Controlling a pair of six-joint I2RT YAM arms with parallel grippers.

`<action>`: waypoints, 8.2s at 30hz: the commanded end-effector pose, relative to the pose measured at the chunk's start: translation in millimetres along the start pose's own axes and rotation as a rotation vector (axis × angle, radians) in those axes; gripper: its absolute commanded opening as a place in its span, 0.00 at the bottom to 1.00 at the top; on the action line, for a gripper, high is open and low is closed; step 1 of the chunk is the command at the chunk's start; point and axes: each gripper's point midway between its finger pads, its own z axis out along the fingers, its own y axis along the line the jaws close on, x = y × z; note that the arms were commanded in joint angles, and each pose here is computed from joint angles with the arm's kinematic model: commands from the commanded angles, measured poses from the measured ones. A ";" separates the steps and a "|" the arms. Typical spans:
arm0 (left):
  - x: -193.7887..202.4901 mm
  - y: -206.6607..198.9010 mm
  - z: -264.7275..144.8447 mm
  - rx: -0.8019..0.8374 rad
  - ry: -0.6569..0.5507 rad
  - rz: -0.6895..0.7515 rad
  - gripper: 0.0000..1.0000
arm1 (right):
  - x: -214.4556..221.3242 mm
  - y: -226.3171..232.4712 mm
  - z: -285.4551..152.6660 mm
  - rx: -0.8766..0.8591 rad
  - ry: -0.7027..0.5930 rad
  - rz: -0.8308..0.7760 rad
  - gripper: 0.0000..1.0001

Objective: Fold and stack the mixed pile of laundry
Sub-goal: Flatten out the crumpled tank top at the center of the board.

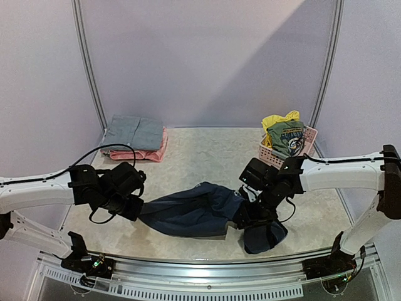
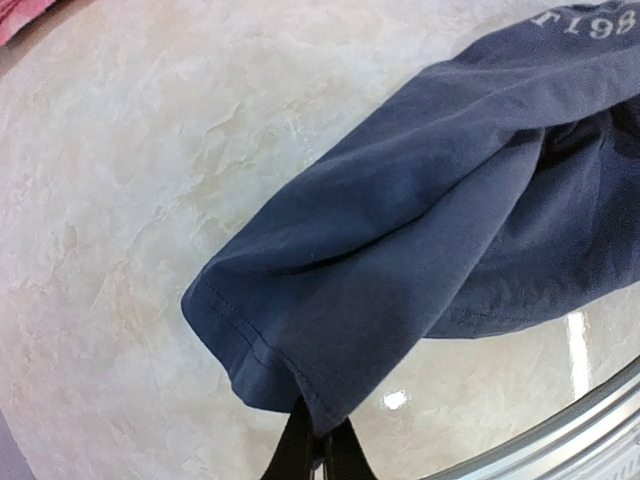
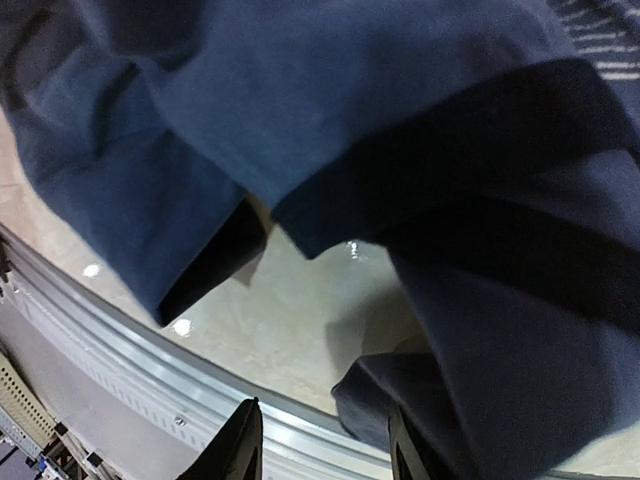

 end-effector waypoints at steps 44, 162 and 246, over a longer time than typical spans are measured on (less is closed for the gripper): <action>-16.8 16.3 -2.9 0.034 0.123 -0.061 0.00 | -35.8 17.9 -11.7 -0.300 -0.225 0.121 0.67; -205.4 114.2 -227.3 -0.156 -0.362 -0.113 0.00 | -139.2 30.0 -295.2 -0.170 -0.598 -0.080 0.00; 30.7 74.5 107.7 -0.056 0.471 -0.295 0.53 | -88.2 -157.3 -74.0 0.228 -0.193 0.451 0.67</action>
